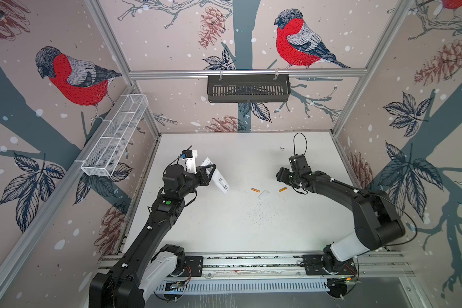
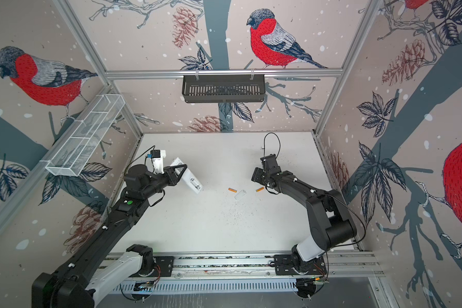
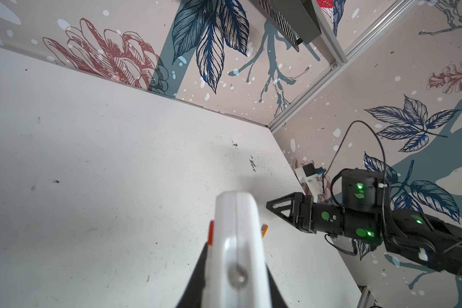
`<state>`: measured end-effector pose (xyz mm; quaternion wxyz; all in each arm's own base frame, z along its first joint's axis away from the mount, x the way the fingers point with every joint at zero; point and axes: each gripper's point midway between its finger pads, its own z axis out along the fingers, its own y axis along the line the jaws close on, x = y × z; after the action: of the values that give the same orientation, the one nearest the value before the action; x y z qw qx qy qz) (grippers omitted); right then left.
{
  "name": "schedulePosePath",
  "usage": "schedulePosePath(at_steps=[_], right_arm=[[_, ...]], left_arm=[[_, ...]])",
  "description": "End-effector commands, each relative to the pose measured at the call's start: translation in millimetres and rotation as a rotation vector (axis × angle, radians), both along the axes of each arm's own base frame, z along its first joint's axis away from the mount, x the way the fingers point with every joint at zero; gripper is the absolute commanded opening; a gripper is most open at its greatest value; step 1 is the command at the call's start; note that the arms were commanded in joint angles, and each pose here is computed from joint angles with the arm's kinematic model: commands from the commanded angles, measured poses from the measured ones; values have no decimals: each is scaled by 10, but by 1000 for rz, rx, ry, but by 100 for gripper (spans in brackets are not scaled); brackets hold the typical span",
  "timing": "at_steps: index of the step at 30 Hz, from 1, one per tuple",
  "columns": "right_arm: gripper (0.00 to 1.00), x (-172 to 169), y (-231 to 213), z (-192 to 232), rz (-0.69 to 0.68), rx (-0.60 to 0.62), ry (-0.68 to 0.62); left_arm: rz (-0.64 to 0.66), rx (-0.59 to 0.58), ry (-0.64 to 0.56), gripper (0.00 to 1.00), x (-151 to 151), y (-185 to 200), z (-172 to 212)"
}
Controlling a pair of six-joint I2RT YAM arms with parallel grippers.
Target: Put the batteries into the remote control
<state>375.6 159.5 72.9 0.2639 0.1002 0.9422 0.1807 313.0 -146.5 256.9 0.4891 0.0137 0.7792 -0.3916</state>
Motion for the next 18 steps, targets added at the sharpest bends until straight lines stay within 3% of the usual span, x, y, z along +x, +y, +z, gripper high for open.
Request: schedulePosePath(at_steps=[1,8,18], right_arm=[[72,104,184,-92,172,4,22],[72,316,316,-418,252,-9,79],[71,84,334,-545,311,0,117]], left_arm=[[-4,3,-42,9,21,1,110],[9,18,-46,9,17,26,117],[17,22,-45,10,32,36,108]])
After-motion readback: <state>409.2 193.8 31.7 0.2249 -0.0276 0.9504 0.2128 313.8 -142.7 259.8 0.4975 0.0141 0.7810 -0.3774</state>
